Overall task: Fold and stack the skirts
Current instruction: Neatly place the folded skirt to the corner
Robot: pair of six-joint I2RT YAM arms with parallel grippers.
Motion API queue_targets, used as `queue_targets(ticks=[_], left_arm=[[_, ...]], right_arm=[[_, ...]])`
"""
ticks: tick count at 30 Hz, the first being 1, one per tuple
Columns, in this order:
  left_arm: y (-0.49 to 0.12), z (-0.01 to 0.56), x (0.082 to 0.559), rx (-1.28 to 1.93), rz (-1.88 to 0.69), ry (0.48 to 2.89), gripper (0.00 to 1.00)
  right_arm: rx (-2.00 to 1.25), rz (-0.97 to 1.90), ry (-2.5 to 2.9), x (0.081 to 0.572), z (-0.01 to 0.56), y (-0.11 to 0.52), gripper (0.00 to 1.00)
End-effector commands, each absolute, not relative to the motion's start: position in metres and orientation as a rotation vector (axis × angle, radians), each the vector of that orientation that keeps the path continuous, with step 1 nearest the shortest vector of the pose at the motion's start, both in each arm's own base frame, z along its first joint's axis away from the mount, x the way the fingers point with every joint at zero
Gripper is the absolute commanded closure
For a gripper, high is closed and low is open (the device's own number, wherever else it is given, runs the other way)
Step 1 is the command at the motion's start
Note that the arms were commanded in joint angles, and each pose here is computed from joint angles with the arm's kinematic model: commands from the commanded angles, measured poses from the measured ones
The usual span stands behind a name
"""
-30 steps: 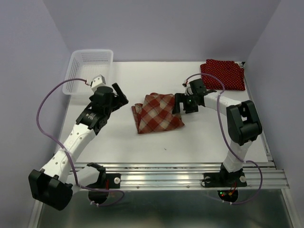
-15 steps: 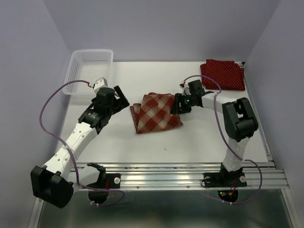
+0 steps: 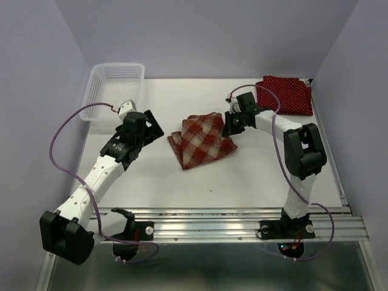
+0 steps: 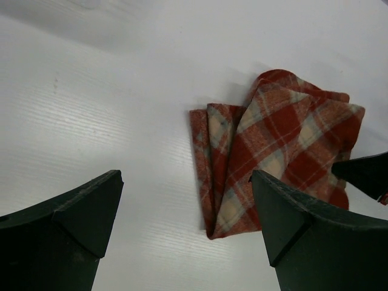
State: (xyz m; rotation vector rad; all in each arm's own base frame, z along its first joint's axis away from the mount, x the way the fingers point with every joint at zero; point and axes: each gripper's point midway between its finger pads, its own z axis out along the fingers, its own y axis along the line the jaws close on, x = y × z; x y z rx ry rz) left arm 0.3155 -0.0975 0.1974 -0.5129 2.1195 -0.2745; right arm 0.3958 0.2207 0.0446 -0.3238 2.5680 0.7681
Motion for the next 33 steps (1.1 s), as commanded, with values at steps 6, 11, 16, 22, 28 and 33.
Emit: queue_targets(ticks=[6, 11, 16, 22, 28, 33], left_arm=[[-0.079, 0.211, 0.328, -0.557, -0.175, 2.068, 0.01], [-0.076, 0.209, 0.335, -0.563, -0.146, 2.08, 0.01], [-0.074, 0.208, 0.342, -0.565, -0.123, 2.086, 0.01], [-0.074, 0.208, 0.347, -0.565, -0.117, 2.086, 0.01], [-0.074, 0.207, 0.351, -0.563, -0.111, 2.094, 0.01], [-0.074, 0.207, 0.353, -0.561, -0.11, 2.095, 0.01]], right_arm=[[-0.454, 0.011, 2.303, 0.483, 0.168, 0.14, 0.99], [-0.361, -0.176, 2.234, 0.512, 0.205, 0.103, 0.99], [-0.309, -0.336, 2.185, 0.53, 0.233, 0.063, 0.99], [-0.325, -0.474, 2.114, 0.544, 0.265, 0.034, 0.99], [-0.26, -0.505, 2.037, 0.558, 0.302, 0.011, 0.99], [-0.247, -0.509, 1.974, 0.562, 0.33, 0.011, 0.99]])
